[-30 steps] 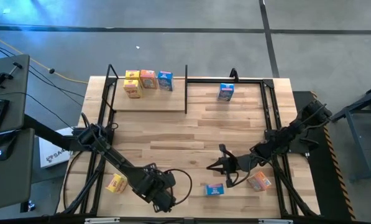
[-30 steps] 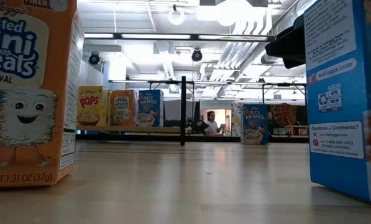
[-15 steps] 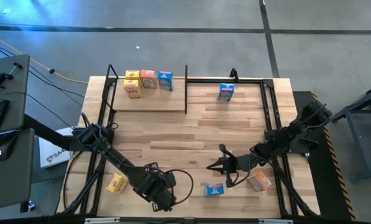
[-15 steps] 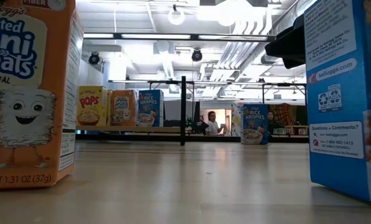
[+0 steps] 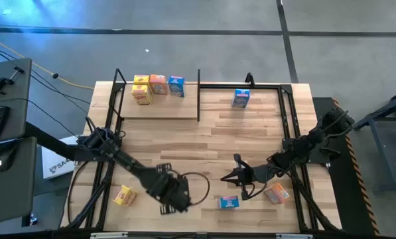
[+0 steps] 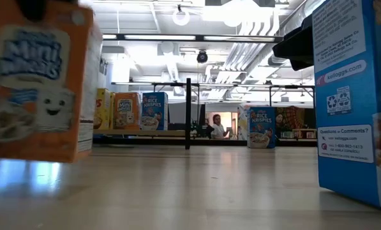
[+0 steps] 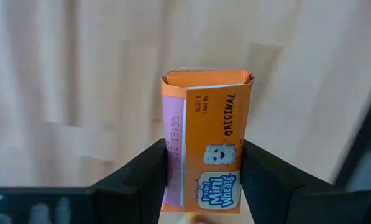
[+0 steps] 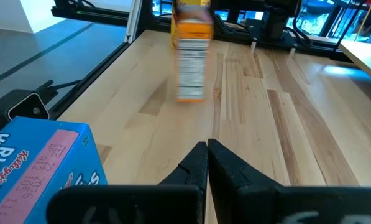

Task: Stack cereal on shelf
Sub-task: Put the left orange cereal box on the shelf aligned with the other orange cereal box

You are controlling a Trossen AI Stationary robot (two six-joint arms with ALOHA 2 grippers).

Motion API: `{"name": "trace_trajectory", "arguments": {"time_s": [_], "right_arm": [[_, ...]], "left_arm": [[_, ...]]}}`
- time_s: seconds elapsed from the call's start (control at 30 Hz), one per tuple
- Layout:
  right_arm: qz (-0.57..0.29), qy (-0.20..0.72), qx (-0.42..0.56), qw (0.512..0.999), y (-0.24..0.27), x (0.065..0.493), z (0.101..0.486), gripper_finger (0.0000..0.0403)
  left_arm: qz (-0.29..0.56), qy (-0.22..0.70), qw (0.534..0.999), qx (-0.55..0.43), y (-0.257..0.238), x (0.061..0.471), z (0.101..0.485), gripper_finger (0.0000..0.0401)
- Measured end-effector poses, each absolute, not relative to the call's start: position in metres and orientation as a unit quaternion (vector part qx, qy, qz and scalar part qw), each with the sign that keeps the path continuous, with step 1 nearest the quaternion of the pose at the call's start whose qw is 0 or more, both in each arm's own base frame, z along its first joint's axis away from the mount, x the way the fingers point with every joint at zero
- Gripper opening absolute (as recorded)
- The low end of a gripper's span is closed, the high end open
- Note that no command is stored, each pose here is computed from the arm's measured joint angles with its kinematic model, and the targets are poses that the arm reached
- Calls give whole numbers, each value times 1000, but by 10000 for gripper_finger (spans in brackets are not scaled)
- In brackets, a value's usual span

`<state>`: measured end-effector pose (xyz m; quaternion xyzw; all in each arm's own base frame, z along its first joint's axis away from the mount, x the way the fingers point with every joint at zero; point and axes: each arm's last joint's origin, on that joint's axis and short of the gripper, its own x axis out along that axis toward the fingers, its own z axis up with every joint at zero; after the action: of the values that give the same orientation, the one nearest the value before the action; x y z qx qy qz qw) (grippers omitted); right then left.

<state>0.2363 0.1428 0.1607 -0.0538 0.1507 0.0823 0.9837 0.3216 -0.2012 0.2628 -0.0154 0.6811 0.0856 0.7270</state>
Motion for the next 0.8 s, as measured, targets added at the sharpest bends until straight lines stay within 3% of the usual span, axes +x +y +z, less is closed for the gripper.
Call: {"name": "trace_trajectory", "arguments": {"time_s": [0.5, 0.8], "right_arm": [[81, 152, -52, 984, 142, 236, 160, 0], [73, 152, -70, 983, 137, 240, 160, 0]], "left_arm": [[70, 653, 748, 93, -52, 325, 333, 169], [76, 652, 750, 82, 54, 309, 353, 167]]}}
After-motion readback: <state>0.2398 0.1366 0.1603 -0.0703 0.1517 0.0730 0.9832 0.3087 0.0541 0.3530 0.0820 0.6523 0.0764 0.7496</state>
